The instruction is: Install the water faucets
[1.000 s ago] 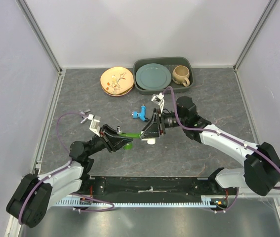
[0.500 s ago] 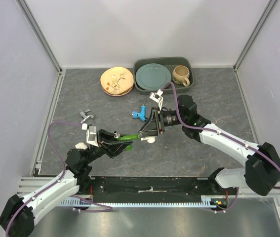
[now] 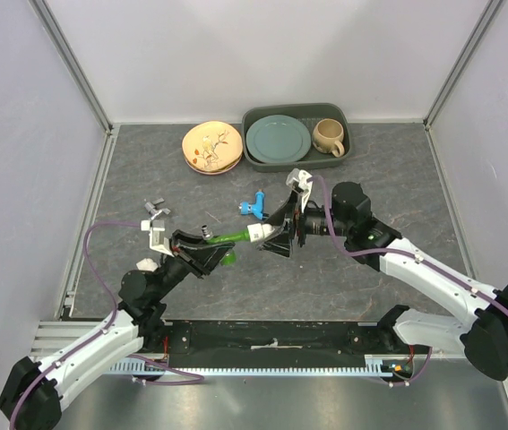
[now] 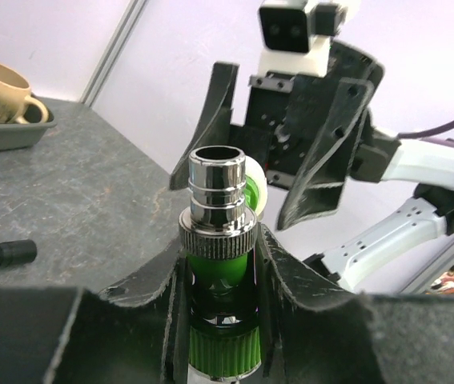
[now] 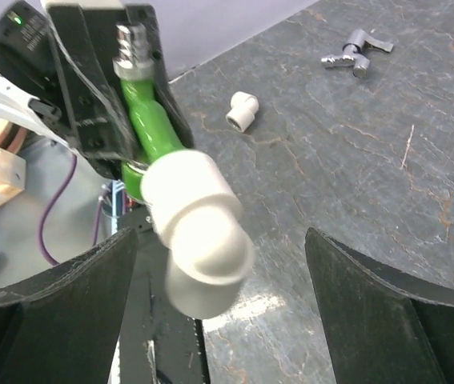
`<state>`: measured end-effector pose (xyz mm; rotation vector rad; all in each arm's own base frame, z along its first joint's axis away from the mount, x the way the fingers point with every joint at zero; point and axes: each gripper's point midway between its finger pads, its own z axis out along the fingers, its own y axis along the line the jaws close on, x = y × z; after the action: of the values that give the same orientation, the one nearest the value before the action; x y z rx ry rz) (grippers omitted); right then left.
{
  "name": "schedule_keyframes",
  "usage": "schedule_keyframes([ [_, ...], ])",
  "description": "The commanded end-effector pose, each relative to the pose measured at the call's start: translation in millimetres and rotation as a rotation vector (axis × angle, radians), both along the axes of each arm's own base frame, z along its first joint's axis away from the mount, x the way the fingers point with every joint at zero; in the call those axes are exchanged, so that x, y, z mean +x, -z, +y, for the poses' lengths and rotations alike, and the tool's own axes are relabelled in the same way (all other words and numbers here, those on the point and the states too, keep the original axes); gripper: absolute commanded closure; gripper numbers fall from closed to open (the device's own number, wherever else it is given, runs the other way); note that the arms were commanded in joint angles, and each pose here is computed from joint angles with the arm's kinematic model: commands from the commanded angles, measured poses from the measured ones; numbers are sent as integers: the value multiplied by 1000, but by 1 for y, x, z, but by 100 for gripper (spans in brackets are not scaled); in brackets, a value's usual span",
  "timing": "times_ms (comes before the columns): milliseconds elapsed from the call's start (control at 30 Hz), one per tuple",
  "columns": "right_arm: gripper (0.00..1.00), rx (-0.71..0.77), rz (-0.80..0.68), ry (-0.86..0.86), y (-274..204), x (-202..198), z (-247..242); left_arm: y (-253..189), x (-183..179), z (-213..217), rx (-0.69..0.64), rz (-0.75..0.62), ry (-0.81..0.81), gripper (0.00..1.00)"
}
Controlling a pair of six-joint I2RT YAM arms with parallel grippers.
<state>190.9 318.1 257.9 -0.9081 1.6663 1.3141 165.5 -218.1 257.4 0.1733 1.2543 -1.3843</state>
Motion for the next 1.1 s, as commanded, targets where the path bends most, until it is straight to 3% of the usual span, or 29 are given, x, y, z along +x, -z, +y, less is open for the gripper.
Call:
schedule_keyframes([
  [0,9,22,-98,-37,3,-2,0,-46,-11,9,-157,-24,34,98],
  [333,11,123,-126,-141,-17,-19,6,-44,-15,-2,-127,-7,100,98],
  [533,19,147,-89,-181,-20,-25,9,-42,-17,-8,-105,-21,126,98],
  [633,33,145,-62,-188,-17,-25,10,-42,-17,-8,-95,-30,126,98],
  [700,54,139,-47,-191,-13,-25,12,-42,-17,-8,-93,-40,122,98],
  [733,69,136,-34,-192,-11,-24,12,-42,-17,-8,-93,-44,122,98],
  [867,100,131,-1,-196,-7,-25,14,-43,-20,-7,-64,-109,108,98],
  [1033,100,227,66,-243,-25,-22,9,-32,-36,-9,74,-358,102,98],
  [1067,100,262,193,-249,-32,-24,6,-21,-33,-11,117,-383,85,98],
])
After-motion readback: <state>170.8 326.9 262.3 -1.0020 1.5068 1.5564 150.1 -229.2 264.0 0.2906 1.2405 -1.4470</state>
